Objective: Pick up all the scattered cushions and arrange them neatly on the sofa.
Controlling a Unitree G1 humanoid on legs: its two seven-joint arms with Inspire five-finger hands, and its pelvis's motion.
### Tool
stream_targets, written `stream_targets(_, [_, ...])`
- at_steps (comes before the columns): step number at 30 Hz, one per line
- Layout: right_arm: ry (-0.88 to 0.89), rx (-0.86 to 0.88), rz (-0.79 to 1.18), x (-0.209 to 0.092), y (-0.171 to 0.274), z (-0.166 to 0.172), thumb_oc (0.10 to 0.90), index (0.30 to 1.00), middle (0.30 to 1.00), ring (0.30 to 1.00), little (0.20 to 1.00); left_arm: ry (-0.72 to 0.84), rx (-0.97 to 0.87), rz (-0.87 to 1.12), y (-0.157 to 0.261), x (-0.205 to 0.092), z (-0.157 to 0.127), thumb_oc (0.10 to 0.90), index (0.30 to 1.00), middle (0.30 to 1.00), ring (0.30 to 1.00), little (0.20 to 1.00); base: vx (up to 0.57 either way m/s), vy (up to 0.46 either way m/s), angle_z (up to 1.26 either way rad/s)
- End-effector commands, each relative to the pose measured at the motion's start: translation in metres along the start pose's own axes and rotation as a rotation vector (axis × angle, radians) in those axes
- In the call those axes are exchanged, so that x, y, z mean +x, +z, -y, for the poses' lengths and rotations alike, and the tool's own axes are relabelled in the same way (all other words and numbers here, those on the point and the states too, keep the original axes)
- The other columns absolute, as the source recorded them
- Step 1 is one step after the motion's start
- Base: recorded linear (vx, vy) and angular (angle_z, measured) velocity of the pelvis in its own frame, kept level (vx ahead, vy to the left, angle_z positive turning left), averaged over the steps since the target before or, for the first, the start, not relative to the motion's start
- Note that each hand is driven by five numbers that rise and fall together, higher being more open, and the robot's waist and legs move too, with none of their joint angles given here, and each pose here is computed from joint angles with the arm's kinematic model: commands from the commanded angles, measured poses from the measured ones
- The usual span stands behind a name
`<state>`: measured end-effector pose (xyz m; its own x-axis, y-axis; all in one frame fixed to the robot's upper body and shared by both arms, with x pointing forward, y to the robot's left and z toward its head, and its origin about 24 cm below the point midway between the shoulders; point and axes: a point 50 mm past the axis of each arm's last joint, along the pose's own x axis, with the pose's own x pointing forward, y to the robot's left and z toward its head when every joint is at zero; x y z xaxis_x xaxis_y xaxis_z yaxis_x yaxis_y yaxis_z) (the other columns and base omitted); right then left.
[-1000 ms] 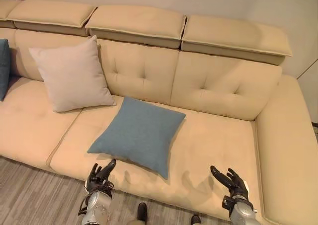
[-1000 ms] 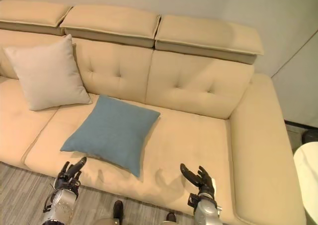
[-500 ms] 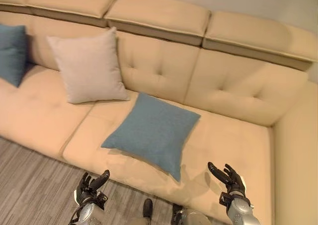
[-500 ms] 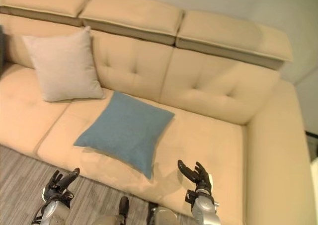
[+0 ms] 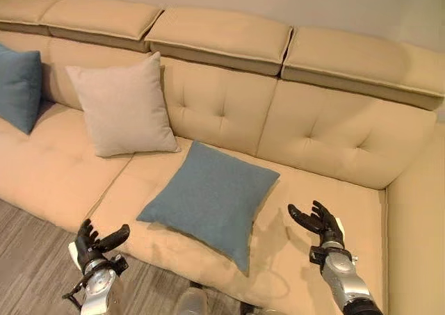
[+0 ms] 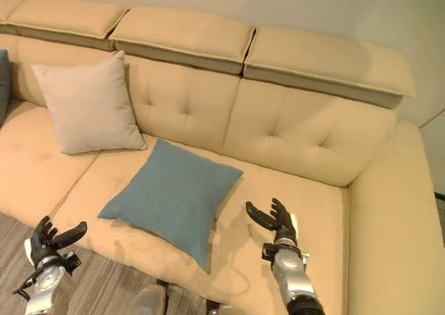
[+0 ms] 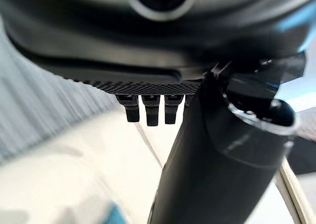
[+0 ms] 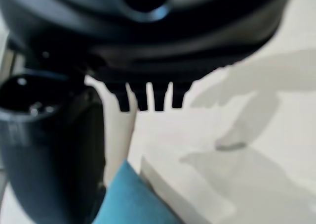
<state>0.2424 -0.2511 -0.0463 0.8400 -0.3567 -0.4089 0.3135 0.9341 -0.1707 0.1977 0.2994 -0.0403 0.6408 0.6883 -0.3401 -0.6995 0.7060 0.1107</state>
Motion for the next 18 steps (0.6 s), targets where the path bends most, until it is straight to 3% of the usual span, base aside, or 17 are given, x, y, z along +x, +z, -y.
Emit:
stream_targets(1, [0.040,0.010,0.156,0.010,0.040,-0.013,0.800,0.900,0.900,0.900,0.900,-0.064,0.055,0.264,0.063,0.018,0.010,0.800,0.900,0.900,0.900,0.900,0.10,0.134,-0.22])
stream_targets(7, [0.043,-0.003,0.357,0.021,0.108,-0.036,0.800,0.900,0.900,0.900,0.900,-0.218,0.022,0.353,0.099,0.016,0.064,0.800,0.900,0.900,0.900,0.900,-0.07,0.143,-0.23])
stream_targets(8, [0.066,-0.016,0.451,0.022,0.143,-0.051,0.800,0.900,0.900,0.900,0.900,-0.278,-0.038,0.392,0.118,0.013,0.089,0.800,0.900,0.900,0.900,0.900,-0.27,0.086,-0.04])
stream_targets(11, [0.074,0.020,0.515,0.028,0.190,-0.067,0.800,0.900,0.900,0.900,0.900,-0.307,0.014,0.422,0.135,0.012,0.118,0.800,0.900,0.900,0.900,0.900,-0.23,0.097,-0.13])
stream_targets(18, [0.198,-0.106,0.552,0.022,0.225,-0.104,0.800,0.900,0.900,0.900,0.900,-0.390,0.137,0.381,0.138,0.013,0.150,0.800,0.900,0.900,0.900,0.900,-0.04,0.026,-0.17])
